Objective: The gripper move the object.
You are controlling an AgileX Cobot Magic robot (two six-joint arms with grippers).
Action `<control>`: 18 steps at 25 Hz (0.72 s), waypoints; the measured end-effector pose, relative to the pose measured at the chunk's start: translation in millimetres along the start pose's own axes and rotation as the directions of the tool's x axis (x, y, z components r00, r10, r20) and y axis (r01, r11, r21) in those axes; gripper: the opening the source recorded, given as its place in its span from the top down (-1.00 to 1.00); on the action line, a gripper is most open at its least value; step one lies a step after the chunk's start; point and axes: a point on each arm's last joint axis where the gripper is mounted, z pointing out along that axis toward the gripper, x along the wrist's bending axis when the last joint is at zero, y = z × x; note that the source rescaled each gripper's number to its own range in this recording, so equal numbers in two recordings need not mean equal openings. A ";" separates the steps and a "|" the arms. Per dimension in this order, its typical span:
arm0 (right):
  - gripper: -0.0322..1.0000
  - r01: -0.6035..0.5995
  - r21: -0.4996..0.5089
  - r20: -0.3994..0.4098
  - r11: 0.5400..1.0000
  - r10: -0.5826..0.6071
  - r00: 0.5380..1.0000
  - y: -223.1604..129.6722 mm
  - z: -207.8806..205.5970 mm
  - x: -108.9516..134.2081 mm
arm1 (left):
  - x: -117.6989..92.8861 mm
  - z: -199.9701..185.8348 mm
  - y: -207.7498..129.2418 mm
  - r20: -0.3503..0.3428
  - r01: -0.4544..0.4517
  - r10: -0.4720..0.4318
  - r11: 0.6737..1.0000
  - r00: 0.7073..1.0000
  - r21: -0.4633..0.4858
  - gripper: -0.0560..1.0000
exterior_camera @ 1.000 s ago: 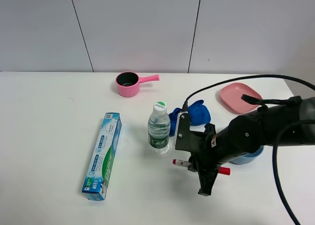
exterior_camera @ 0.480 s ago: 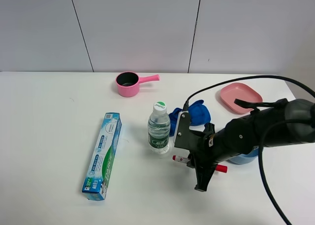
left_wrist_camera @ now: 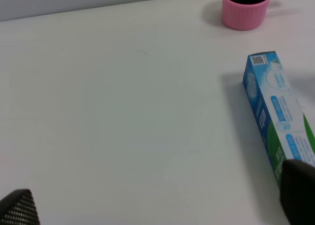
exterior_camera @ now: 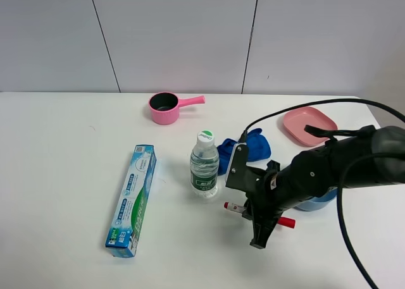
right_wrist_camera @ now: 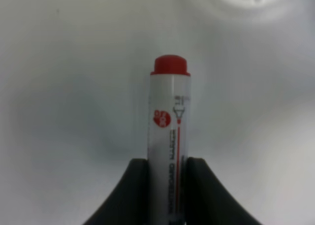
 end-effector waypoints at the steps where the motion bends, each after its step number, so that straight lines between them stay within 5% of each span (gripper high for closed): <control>1: 0.86 -0.006 0.002 -0.003 1.000 0.006 1.000 -0.1 -0.3 0.2 | 0.0 0.0 0.0 0.000 0.000 0.000 1.000 1.000 0.000 -1.00; 9: -0.23 -0.130 0.006 -0.006 0.991 0.131 0.991 -0.4 -0.6 0.6 | 0.0 0.0 0.0 0.000 0.000 0.000 1.000 1.000 0.000 -1.00; 18: -0.34 -0.150 -0.012 -0.003 0.989 0.150 0.989 1.6 -9.6 0.4 | 0.0 0.0 0.0 0.000 0.000 0.000 1.000 1.000 0.000 -1.00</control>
